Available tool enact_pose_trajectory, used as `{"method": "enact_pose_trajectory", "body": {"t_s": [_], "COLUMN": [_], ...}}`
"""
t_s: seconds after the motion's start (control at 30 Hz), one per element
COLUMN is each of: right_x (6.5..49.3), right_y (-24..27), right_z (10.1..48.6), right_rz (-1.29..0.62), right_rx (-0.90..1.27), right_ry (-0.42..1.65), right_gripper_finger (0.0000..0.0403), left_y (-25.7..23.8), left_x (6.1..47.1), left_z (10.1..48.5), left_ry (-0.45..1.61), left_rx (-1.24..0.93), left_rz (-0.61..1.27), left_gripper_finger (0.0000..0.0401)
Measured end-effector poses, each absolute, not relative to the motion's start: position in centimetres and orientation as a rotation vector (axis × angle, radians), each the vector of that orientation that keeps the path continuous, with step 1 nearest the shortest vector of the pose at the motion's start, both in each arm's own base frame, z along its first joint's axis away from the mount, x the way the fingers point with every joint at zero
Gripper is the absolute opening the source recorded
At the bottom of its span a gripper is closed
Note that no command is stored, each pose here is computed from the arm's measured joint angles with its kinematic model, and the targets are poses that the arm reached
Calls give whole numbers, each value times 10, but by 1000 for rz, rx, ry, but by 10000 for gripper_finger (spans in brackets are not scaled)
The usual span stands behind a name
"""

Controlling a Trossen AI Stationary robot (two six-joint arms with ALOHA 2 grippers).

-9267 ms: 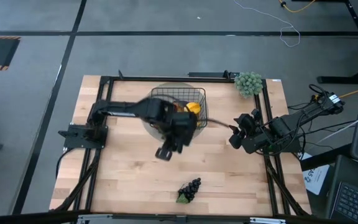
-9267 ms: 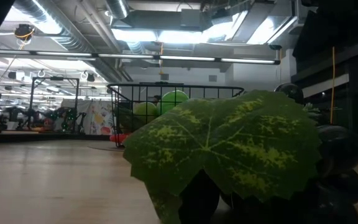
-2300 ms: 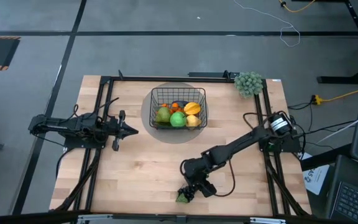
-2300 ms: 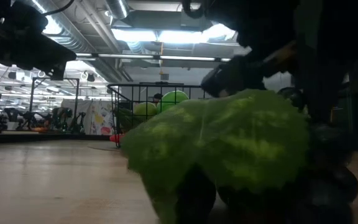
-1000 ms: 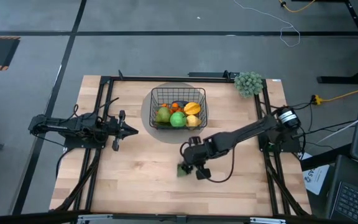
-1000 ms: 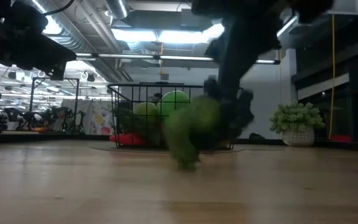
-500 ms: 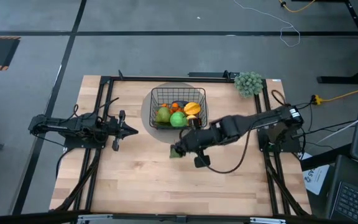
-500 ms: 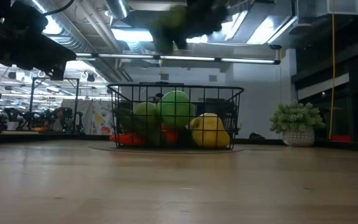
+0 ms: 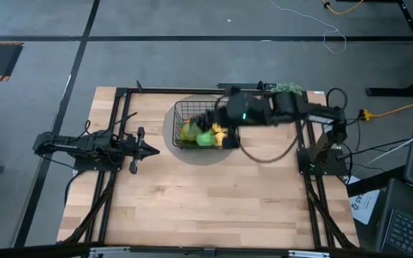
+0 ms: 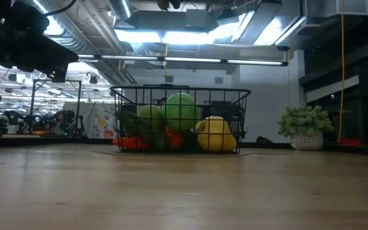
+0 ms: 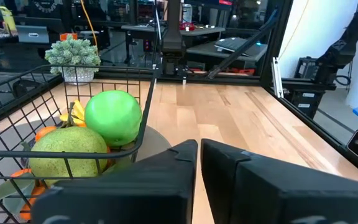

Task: Build produce basket
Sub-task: Put the black grapes into the wire basket, then return to Home Position

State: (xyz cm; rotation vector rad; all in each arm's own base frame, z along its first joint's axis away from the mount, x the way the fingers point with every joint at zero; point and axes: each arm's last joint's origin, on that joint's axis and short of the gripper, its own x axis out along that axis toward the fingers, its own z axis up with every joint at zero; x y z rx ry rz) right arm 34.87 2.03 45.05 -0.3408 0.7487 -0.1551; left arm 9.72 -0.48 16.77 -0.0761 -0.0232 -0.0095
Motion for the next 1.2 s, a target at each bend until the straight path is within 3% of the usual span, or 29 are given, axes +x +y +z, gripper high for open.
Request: {"method": "enact_pose_trajectory", "body": {"t_s": [0.3,0.53,1.2], "right_x": [345,342,340], "right_y": [-55,-85,-96], "right_z": [456,453,452], "right_rz": [-173,-193,-206], "right_rx": [-151,-79,-115], "right_ry": [735,739,745], "right_gripper_finger": [0,2,75], "left_y": [-5,-5,-5], "left_x": [97,97,97], "left_z": [168,168,168], "left_ry": [-23,-23,-23], "left_rx": [-76,-76,-76], "left_rz": [-9,-9,-10], "left_gripper_finger": [22,14,11]}}
